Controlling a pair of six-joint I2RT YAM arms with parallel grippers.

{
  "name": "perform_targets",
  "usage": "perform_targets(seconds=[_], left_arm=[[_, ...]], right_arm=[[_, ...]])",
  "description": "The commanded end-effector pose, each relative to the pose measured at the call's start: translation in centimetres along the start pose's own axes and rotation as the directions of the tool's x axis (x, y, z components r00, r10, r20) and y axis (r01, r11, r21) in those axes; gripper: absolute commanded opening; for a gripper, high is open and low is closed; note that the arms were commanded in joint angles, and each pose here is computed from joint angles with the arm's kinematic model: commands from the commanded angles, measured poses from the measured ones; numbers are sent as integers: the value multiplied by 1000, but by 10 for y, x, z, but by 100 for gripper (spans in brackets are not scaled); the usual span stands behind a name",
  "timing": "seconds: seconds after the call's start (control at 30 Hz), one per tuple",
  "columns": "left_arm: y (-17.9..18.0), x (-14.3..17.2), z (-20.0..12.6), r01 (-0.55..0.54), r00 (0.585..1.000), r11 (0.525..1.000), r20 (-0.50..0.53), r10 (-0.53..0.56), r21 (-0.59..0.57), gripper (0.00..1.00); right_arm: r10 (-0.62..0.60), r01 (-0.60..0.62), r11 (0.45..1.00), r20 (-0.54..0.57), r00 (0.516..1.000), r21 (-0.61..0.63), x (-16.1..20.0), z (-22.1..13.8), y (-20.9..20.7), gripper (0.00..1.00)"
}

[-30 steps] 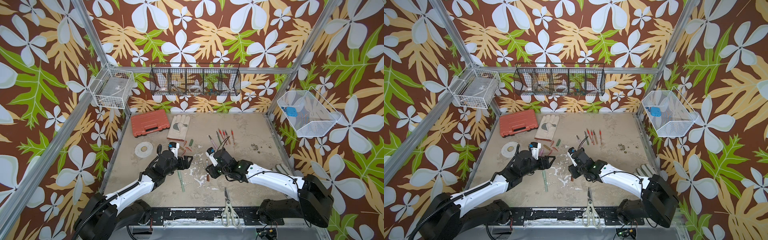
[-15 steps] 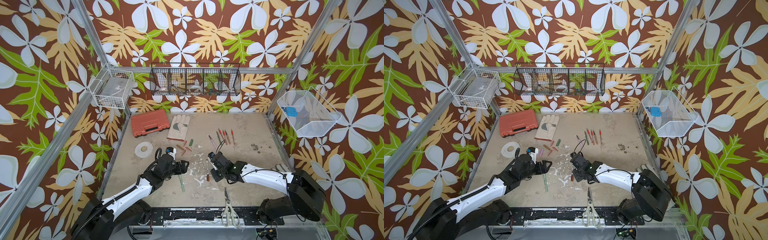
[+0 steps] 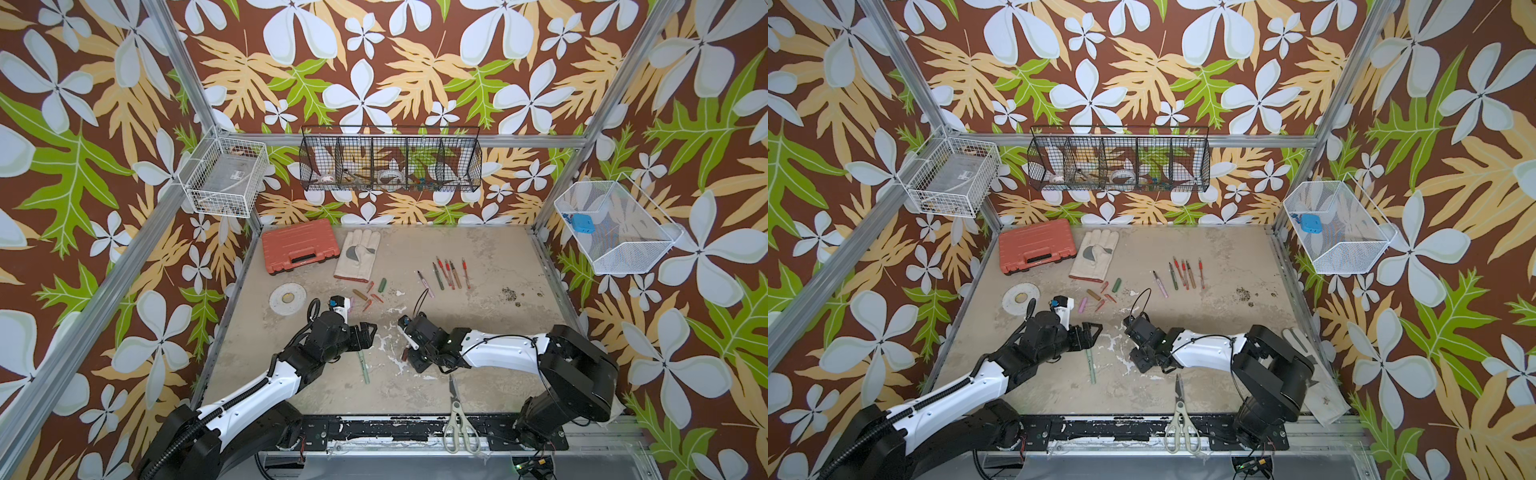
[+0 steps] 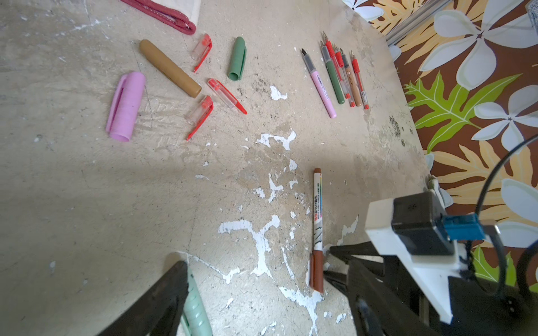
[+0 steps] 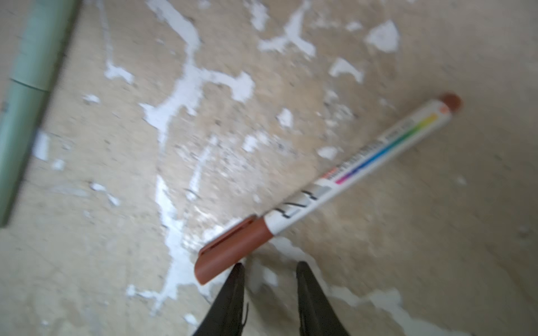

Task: Remove pen caps from pens
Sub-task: Rotate the pen at the center of the table.

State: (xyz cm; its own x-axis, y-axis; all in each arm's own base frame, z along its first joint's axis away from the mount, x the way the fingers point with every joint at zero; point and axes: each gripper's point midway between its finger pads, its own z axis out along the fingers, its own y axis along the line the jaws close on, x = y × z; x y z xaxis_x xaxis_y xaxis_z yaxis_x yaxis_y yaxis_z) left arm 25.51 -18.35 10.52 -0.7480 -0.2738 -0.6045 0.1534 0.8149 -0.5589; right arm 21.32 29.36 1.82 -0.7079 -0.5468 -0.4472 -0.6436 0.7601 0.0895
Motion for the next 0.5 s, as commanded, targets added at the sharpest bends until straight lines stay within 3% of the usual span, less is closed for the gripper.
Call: perform_targets(seconds=[0.0,0.13,0.3,0.47], left_arm=[[0,-2,1,6,1000,1000,5,-6,-4,86],[1,-1,3,4,1000,1000,2,-4,-12,87],[7,2,4,-19,1000,999,-7,19,-40,88],[3,0,4,-23,1000,1000,8,23,-10,89]], right_arm=[[3,-4,996,-10,1000,-85,-11,9,24,31],[-11,17,995,60,998,-94,-53,7,33,29],[-14,30,996,203,979,-78,-83,-45,20,30],[42,-25,997,262,964,-68,-95,-66,-33,50]])
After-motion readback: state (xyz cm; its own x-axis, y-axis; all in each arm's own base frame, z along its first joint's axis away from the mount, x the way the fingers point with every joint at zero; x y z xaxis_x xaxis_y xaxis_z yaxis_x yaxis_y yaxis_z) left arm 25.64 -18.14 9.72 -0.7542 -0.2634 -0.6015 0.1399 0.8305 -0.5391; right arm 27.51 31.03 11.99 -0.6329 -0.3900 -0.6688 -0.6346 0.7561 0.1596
